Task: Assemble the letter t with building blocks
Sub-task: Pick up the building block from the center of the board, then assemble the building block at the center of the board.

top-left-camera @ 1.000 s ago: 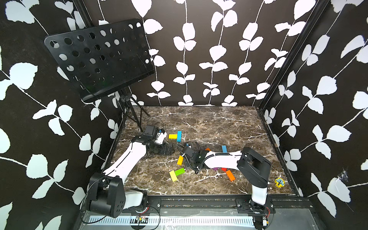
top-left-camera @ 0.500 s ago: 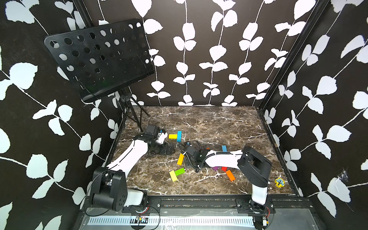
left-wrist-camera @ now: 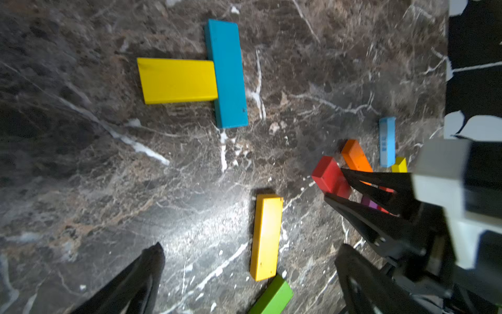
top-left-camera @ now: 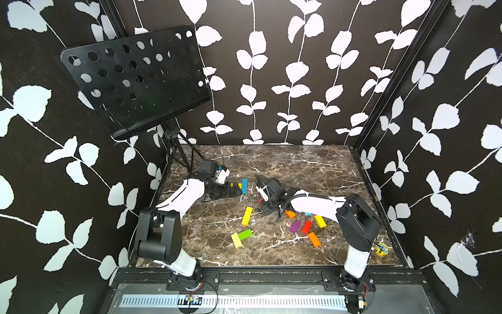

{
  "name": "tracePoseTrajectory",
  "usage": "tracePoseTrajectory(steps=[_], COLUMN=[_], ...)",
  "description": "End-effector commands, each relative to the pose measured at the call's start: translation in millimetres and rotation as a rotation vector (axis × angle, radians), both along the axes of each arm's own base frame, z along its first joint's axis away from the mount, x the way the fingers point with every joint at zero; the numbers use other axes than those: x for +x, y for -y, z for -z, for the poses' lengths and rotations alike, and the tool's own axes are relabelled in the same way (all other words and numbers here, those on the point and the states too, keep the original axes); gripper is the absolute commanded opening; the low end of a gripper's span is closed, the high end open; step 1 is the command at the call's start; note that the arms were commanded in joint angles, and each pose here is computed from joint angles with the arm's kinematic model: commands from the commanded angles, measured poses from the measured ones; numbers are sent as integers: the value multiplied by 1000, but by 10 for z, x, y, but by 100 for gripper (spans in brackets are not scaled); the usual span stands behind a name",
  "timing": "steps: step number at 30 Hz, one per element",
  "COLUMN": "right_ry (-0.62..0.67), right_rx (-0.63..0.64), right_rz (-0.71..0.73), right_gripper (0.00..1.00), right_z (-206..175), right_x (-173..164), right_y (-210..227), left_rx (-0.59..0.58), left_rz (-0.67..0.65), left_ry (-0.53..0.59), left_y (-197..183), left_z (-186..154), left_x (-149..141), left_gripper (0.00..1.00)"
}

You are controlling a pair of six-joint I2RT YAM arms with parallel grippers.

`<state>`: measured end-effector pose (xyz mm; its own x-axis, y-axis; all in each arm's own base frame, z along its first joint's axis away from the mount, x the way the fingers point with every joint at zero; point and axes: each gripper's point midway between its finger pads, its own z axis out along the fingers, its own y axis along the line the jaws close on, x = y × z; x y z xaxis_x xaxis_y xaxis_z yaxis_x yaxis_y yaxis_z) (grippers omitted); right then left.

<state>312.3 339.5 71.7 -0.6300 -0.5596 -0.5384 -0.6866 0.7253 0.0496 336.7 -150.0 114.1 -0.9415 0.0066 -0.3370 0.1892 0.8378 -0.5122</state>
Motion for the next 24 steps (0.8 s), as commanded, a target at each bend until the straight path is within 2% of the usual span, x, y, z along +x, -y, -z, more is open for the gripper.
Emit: tracePoseTrajectory(steps=[1, 5, 8, 12, 17, 24], right_ry=[83, 109, 89, 100, 124, 137], right_rx=[26, 33, 31, 15, -43, -95], right_rz=[-271, -368, -402, -446, -477, -499], right_gripper=[8, 9, 9, 9, 9, 8], right_z=[-272, -306, -288, -283, -229, -65], right_x=[-35, 202, 422, 672, 925, 1055], right_y=[-215, -297, -321, -361, -352, -343], left_rx=[-46, 8, -7, -43, -24, -5], left_rz=[-65, -165, -196, -205, -178, -172], left_ry=[47, 58, 73, 92, 94, 95], left_y=[-27, -197, -206, -171, -173, -239], left_z=[-114, -108, -155, -210, -254, -281], left_x=[175, 276, 318, 361, 410, 462], left_gripper=[99, 99, 99, 99, 99, 99])
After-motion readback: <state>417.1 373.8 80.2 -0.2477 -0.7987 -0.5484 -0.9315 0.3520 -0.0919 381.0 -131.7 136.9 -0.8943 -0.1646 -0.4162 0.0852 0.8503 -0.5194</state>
